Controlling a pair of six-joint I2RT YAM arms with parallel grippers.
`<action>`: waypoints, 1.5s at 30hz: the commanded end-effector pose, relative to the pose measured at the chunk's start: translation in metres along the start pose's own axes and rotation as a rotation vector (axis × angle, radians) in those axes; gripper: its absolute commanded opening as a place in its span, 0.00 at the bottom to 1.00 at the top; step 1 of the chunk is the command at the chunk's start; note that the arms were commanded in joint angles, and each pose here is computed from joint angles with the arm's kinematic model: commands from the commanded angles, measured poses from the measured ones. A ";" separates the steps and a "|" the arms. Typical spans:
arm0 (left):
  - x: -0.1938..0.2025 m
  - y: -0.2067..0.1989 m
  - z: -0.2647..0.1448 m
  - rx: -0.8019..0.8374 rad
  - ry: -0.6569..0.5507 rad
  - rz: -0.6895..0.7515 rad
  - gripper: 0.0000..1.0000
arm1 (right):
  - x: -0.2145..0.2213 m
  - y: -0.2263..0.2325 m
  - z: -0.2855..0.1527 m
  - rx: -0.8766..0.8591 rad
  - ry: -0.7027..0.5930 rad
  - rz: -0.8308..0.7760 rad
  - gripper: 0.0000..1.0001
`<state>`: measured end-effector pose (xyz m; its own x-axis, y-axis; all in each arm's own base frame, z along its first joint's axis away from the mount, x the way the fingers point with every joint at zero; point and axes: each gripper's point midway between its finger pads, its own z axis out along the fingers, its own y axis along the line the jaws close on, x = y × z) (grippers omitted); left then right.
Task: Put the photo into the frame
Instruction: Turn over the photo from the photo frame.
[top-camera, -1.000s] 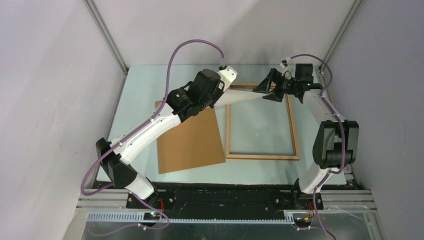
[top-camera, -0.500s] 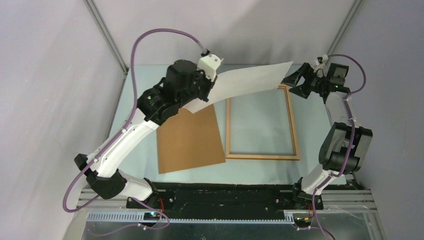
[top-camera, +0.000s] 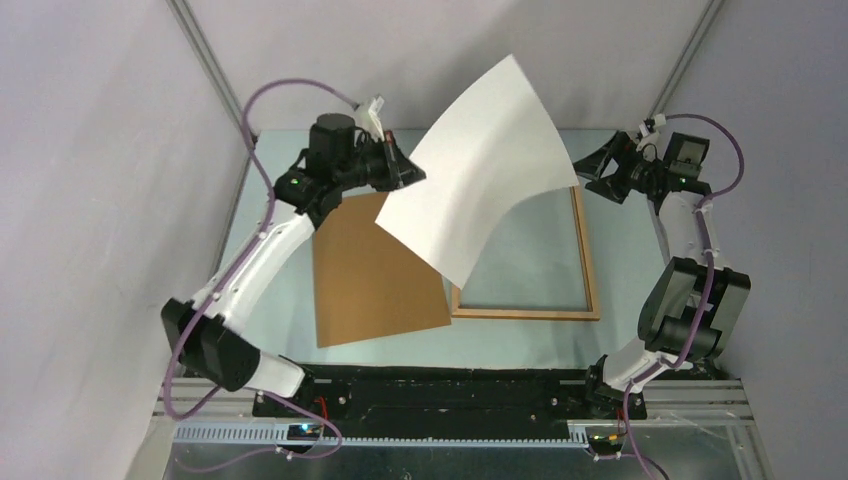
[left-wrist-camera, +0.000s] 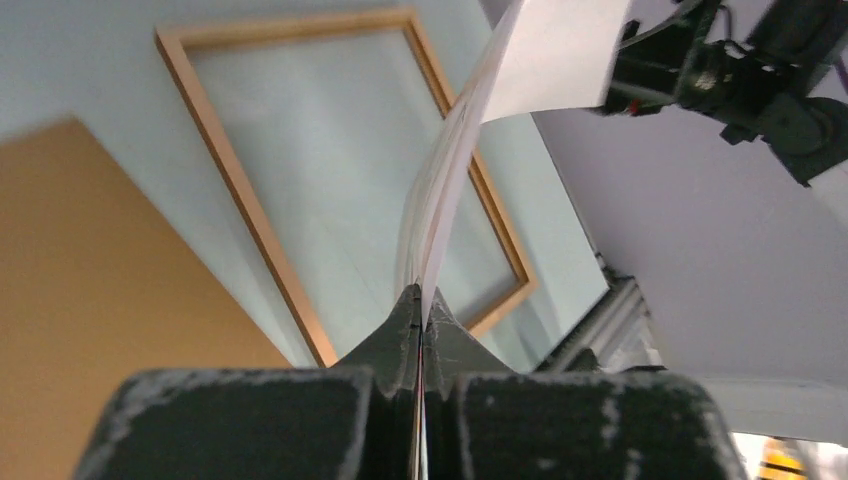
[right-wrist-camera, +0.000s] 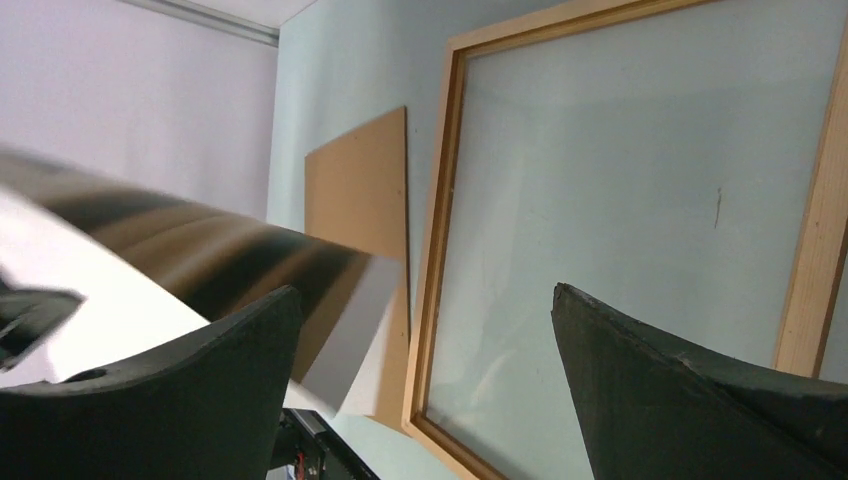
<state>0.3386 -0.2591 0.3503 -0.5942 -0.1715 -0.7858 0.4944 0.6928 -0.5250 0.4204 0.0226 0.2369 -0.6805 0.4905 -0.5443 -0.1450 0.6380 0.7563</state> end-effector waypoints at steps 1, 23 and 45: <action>0.023 0.016 0.031 0.145 0.053 -0.343 0.00 | 0.001 0.008 -0.014 -0.003 -0.013 -0.039 0.99; 0.162 0.150 0.107 -0.095 0.105 -0.712 0.00 | 0.017 -0.022 -0.023 0.068 -0.007 -0.015 0.99; 0.212 0.109 0.137 -0.058 0.240 -0.710 0.59 | 0.045 -0.058 -0.019 0.141 0.080 -0.010 0.99</action>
<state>0.3415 -0.2961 0.0614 -0.8809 -0.4577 -0.1209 -0.1639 0.5344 -0.8292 0.3870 0.0015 0.1844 -0.7263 0.4641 -0.5070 -0.0506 0.6995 0.7128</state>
